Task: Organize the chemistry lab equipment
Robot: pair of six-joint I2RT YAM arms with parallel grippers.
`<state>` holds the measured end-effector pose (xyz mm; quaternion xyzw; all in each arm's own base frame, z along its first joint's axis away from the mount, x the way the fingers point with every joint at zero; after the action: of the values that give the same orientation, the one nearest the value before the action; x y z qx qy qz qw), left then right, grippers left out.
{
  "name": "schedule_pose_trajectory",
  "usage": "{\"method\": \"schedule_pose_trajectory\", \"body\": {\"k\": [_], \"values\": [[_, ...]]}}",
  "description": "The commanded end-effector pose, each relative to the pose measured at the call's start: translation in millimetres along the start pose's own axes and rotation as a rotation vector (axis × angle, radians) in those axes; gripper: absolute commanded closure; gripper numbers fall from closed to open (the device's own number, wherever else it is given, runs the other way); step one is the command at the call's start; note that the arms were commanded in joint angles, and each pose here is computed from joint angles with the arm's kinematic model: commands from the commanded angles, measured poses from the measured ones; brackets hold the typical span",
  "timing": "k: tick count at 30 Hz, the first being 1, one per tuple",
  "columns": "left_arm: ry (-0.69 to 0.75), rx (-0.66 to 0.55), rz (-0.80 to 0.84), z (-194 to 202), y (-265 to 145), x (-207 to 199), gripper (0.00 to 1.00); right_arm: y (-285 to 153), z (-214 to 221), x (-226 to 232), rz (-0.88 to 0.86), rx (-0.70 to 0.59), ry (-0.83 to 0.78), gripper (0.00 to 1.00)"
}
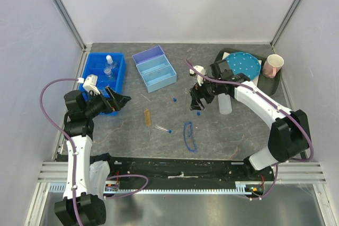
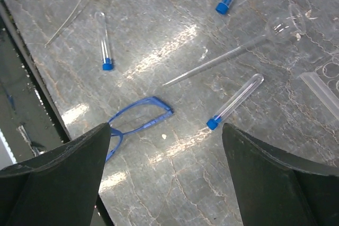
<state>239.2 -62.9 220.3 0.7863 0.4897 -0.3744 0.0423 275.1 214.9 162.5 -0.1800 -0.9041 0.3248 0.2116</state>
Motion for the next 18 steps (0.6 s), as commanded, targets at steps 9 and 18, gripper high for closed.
{"method": "schedule_pose_trajectory", "body": {"k": [9,18], "values": [[-0.073,0.046,0.128,16,8,-8,0.0,23,-15,-8,0.09,0.002,-0.001,0.1],[-0.087,0.126,0.136,28,17,-10,0.06,11,-17,-4,0.096,-0.024,-0.119,0.04]]}}
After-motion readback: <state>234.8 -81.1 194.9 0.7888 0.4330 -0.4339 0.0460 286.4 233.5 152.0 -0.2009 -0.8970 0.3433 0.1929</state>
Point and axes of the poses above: each gripper's point midway between its finger pads, its own y axis out along the fingers, its own x axis along the line the jaws close on, z = x × y, the point moved 2 cm from there along -y, back along the fingers, and after that the axes turned 2 degrees about -y, right-handed, at the moved point
